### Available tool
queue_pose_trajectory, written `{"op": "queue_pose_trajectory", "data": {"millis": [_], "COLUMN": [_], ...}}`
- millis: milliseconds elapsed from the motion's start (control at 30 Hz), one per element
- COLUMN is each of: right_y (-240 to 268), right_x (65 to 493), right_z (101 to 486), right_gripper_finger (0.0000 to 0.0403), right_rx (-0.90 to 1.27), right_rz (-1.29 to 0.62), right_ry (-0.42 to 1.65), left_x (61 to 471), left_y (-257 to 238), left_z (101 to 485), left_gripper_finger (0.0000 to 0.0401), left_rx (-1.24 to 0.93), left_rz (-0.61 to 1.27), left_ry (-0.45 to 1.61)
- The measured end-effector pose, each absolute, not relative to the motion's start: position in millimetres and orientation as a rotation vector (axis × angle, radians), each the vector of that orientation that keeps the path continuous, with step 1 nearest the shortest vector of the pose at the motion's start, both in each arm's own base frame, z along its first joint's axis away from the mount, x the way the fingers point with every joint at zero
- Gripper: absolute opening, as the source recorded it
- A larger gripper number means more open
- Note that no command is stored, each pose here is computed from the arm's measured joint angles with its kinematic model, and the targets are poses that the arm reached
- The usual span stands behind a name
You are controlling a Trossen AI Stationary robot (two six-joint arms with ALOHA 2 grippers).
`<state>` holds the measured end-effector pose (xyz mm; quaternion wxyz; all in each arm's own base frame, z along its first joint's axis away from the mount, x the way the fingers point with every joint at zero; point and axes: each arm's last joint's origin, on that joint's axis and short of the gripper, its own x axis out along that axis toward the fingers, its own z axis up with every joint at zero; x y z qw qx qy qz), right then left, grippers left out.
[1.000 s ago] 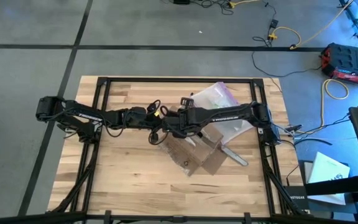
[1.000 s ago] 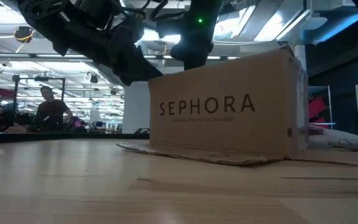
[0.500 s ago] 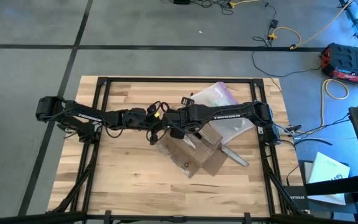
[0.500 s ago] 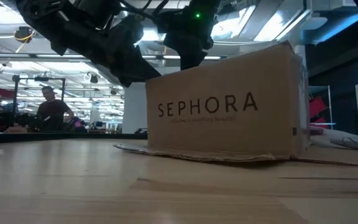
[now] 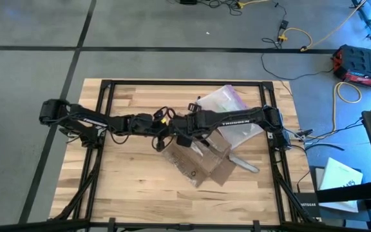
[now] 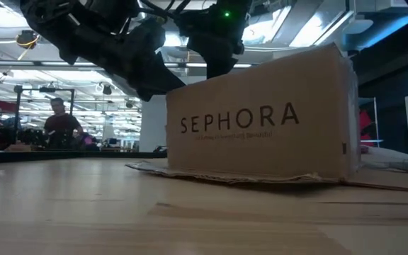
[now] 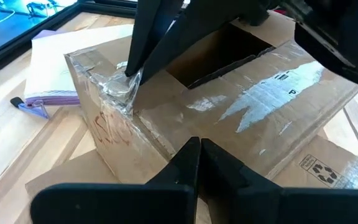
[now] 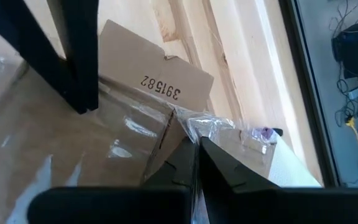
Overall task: Unpack boxes
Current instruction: Break down the cardboard box using a cutter until it is fully flat
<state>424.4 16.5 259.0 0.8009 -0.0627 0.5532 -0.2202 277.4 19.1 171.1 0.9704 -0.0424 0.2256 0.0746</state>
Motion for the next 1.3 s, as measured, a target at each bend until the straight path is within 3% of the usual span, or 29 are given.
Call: {"op": "queue_pose_trajectory", "data": {"millis": [533, 800, 1200, 1300], "right_y": [48, 55, 51, 47], "right_x": [414, 412, 400, 387], "right_z": [280, 310, 308, 315], "right_gripper_finger": [0.0, 0.0002, 0.0001, 0.0018], "right_rx": [-0.205, -0.202, -0.234, -0.22], "right_rz": [-0.435, -0.431, -0.535, -0.593], "right_ry": [1.163, 1.084, 1.168, 1.202], "left_x": [282, 281, 281, 282], "left_y": [7, 9, 8, 8], "left_z": [169, 168, 168, 169], "left_gripper_finger": [0.0, 0.0, 0.0, 0.0], "left_rx": [-0.06, -0.037, -0.075, -0.103], "left_rz": [0.102, 0.124, 0.122, 0.124], "left_ry": [0.419, 0.431, 0.429, 0.411]}}
